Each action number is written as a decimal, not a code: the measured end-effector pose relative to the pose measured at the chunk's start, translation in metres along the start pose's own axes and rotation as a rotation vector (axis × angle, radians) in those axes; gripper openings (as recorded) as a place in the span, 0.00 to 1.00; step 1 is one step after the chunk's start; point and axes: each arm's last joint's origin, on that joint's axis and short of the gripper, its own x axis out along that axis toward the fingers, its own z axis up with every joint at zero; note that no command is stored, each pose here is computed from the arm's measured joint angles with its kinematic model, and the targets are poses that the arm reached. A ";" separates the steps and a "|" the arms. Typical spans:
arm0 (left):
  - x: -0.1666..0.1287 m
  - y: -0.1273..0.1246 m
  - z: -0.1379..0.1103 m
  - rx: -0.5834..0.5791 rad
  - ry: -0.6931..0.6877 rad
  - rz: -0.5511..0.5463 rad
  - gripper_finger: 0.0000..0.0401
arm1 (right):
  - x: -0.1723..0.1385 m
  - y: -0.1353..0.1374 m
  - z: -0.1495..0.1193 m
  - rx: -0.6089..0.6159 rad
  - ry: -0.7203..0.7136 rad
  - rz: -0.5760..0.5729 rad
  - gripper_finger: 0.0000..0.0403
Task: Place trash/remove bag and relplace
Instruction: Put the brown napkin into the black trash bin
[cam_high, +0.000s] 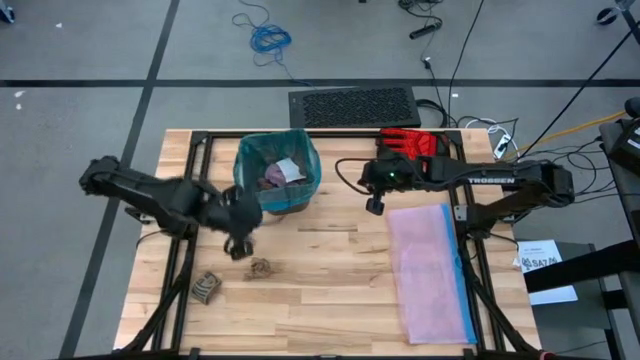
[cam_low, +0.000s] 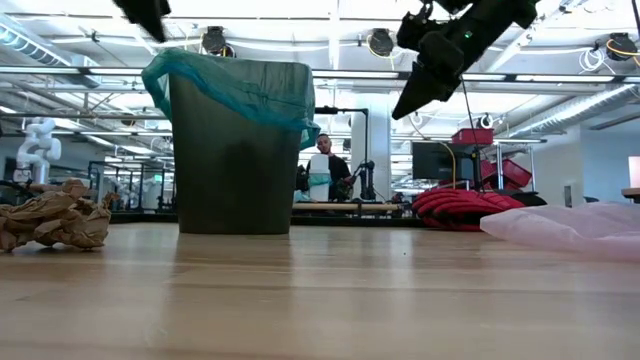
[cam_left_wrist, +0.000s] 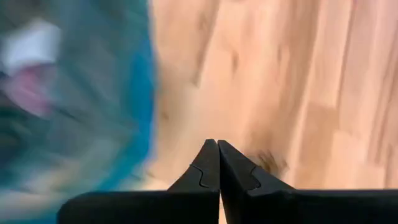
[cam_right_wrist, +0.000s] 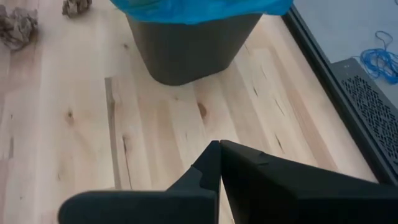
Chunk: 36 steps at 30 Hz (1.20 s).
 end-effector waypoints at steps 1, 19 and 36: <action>0.006 -0.006 -0.002 -0.004 0.032 0.009 0.00 | -0.001 0.000 0.000 0.006 -0.001 0.000 0.00; 0.136 -0.080 -0.043 -0.101 0.360 0.046 0.00 | -0.007 0.027 0.002 -0.070 -0.037 0.079 0.00; 0.168 -0.089 -0.058 -0.155 0.363 0.074 0.39 | -0.009 0.038 0.001 -0.098 -0.044 0.109 0.00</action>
